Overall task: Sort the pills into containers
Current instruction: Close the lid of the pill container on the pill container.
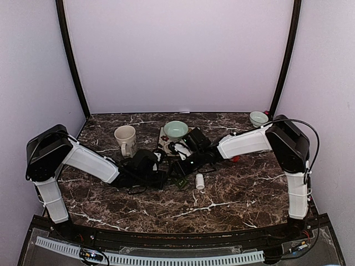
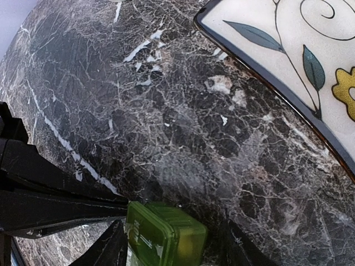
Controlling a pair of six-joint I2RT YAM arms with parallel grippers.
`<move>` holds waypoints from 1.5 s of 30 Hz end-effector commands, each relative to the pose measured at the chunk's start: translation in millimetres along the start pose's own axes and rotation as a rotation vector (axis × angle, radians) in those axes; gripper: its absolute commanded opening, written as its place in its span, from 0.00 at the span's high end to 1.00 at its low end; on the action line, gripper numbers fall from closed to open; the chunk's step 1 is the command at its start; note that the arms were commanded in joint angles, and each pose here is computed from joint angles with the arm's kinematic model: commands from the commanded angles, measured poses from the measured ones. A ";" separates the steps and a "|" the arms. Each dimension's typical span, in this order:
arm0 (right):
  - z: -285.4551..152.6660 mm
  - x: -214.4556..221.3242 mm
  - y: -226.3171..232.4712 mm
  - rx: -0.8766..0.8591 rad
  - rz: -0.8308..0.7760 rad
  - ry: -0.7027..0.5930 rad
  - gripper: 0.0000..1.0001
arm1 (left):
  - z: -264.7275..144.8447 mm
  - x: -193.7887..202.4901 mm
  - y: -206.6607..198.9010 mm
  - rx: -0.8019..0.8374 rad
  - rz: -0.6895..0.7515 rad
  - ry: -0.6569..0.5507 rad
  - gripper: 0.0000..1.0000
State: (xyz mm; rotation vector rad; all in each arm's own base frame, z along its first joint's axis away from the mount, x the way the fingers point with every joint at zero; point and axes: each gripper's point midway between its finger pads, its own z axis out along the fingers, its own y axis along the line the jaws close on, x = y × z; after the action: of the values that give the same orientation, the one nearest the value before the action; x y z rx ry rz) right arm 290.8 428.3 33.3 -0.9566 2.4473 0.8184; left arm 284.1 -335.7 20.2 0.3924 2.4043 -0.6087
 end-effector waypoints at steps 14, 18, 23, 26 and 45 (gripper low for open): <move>12.3 7.2 3.4 -0.018 -0.014 0.049 0.54 | 2.4 8.9 11.4 -0.034 -0.003 0.025 1.00; 14.2 8.1 3.4 -0.021 -0.008 0.055 0.59 | 2.4 8.9 10.9 -0.031 -0.003 0.025 1.00; 16.8 11.2 1.4 -0.019 0.000 0.069 0.66 | 2.4 8.9 11.6 -0.033 -0.004 0.026 1.00; 18.2 13.6 0.2 -0.014 0.005 0.077 0.69 | 2.3 9.2 11.8 -0.034 -0.004 0.027 1.00; 2.5 -4.8 11.5 -0.212 0.172 0.032 0.84 | -5.1 1.5 13.5 -0.046 0.001 -0.003 1.00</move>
State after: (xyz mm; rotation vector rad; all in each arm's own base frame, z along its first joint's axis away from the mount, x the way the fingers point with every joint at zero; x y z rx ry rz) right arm 288.4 436.6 30.5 -0.9331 2.5100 0.9497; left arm 285.8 -334.7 20.4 0.3858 2.4012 -0.6051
